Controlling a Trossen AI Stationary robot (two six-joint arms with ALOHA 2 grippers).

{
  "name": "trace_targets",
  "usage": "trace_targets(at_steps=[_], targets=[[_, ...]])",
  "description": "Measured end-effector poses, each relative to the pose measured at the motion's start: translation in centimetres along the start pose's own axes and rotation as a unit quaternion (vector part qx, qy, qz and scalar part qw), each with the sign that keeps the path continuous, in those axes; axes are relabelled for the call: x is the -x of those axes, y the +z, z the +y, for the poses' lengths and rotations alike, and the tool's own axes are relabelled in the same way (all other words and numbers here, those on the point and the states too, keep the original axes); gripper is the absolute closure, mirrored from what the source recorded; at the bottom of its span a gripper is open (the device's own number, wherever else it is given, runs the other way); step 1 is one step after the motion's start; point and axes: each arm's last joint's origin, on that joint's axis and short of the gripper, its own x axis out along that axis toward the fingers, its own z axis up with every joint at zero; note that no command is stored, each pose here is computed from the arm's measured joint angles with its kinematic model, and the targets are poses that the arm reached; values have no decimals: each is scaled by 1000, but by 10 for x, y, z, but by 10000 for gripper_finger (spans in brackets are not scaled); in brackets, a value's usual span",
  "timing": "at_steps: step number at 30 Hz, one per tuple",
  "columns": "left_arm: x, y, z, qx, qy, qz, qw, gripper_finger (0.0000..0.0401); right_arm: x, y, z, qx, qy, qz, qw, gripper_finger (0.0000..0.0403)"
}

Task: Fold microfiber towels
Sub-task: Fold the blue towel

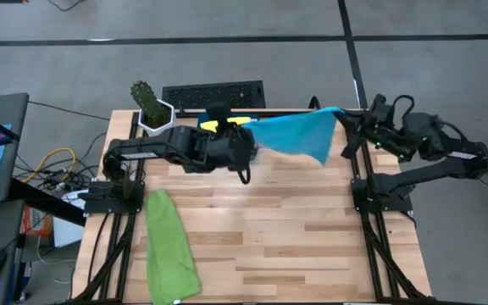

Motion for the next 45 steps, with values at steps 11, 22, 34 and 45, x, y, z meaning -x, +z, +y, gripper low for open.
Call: trace_targets(at_steps=[11, 22, 34, 45], targets=[[35, -17, -58, 77, -253, 65, 962, 401, 19, -58, 35, -148, 162, 252, 943, 394], [64, -87, -216, -3, -357, 146, 923, 401, 63, -170, 137, -316, 241, 358, 845, 394], [80, -126, -284, 86, -416, 99, 900, 401, 78, -239, 200, -362, 174, 420, 814, 393], [79, -70, -172, 109, -320, 44, 940, 401, 25, -144, 175, -328, 213, 287, 874, 394]])
